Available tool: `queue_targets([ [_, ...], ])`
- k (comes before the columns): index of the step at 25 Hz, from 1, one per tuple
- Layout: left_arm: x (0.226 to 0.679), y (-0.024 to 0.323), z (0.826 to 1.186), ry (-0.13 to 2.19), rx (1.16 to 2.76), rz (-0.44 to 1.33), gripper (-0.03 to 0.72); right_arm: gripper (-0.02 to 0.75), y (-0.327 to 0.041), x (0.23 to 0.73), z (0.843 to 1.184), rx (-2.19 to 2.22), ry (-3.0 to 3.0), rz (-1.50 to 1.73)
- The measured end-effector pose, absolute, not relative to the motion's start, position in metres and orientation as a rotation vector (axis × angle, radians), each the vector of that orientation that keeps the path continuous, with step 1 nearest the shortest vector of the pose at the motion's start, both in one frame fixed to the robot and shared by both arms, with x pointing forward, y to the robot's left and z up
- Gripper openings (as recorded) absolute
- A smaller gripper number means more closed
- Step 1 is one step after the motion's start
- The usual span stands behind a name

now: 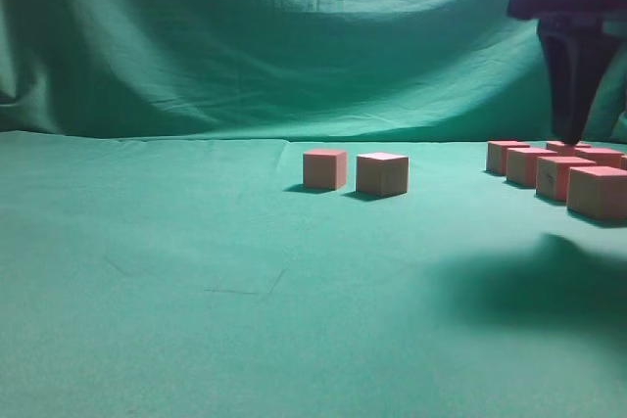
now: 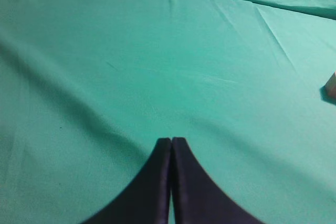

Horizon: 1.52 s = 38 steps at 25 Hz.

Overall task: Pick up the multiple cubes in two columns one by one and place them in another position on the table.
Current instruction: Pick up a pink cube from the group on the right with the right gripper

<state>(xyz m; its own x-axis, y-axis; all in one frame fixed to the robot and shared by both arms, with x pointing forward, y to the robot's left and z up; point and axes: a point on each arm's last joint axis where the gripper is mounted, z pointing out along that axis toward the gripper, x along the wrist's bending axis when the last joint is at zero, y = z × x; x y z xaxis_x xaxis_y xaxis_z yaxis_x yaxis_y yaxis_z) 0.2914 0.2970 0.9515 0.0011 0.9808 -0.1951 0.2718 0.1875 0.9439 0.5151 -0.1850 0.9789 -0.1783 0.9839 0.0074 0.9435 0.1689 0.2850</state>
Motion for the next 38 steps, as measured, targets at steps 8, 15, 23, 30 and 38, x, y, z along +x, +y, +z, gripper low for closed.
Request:
queue_targets([
  [8,0.291,0.297,0.952,1.47,1.268,0.901,0.0,0.507,-0.186,0.53,0.958,1.89,2.241,0.341],
  [15,0.291,0.297,0.952,1.47,1.268,0.901,0.0,0.477,-0.191,0.538,0.947,1.885,2.236,0.344],
  [23,0.291,0.297,0.952,1.47,1.268,0.901,0.0,0.477,-0.189,0.541,0.937,1.868,2.259,0.328],
  [30,0.291,0.297,0.952,1.47,1.268,0.901,0.0,0.289,-0.189,0.542,0.929,1.873,2.27,0.306],
  [38,0.291,0.297,0.952,1.47,1.268,0.901,0.0,0.265,-0.172,0.55,0.958,1.808,2.387,0.231],
])
